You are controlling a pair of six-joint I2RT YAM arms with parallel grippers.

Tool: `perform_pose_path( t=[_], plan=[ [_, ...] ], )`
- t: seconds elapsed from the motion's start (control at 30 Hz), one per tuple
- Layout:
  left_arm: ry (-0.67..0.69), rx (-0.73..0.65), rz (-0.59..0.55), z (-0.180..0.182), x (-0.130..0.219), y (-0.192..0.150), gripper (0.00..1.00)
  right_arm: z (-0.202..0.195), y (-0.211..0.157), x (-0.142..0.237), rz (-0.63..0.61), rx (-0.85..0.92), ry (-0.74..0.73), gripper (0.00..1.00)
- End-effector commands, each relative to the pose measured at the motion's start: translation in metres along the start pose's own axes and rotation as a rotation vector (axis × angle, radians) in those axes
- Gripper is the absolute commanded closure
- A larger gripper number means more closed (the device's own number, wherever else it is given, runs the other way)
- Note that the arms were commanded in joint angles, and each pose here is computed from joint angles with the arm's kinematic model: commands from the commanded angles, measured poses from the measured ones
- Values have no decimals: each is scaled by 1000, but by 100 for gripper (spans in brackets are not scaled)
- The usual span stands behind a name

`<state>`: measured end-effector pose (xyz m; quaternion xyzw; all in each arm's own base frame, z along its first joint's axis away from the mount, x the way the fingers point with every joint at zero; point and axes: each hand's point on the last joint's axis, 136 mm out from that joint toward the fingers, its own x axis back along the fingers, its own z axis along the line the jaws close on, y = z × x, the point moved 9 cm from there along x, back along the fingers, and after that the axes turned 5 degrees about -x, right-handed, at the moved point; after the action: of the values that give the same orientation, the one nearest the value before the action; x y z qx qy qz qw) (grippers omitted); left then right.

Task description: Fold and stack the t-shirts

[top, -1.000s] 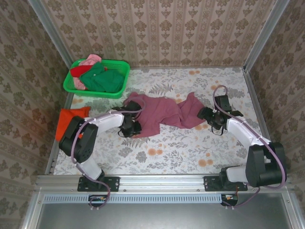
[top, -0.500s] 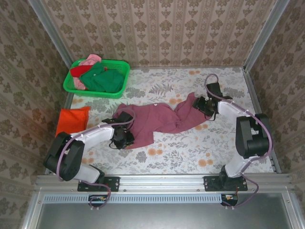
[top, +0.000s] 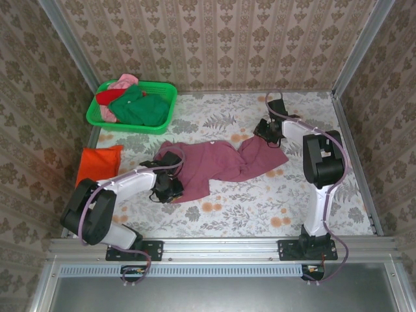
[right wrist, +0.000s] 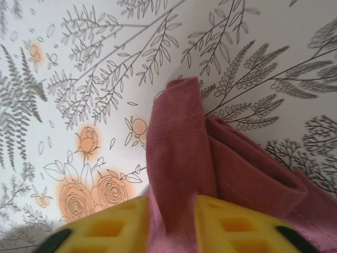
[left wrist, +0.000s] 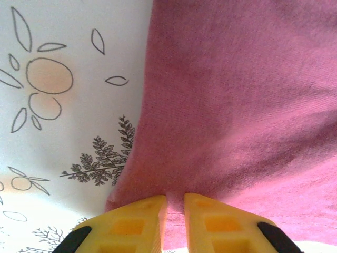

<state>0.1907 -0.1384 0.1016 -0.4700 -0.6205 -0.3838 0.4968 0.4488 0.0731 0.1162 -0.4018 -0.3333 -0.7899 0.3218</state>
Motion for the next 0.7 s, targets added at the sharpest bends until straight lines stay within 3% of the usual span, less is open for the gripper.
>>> perform_pose_path(
  t=[0.0, 0.07, 0.33, 0.67],
  plan=[
    [47, 27, -2, 5, -10, 2, 81, 4, -2, -1, 45, -5, -5, 88],
    [47, 24, -6, 5, -10, 3, 81, 9, 2, 5, 35, 13, 6, 100],
    [40, 17, -39, 0, -3, 14, 81, 48, 31, 63, -90, 86, 161, 100],
    [30, 30, -31, 2, -6, 30, 81, 126, 71, 182, -300, 203, 529, 100]
  ],
)
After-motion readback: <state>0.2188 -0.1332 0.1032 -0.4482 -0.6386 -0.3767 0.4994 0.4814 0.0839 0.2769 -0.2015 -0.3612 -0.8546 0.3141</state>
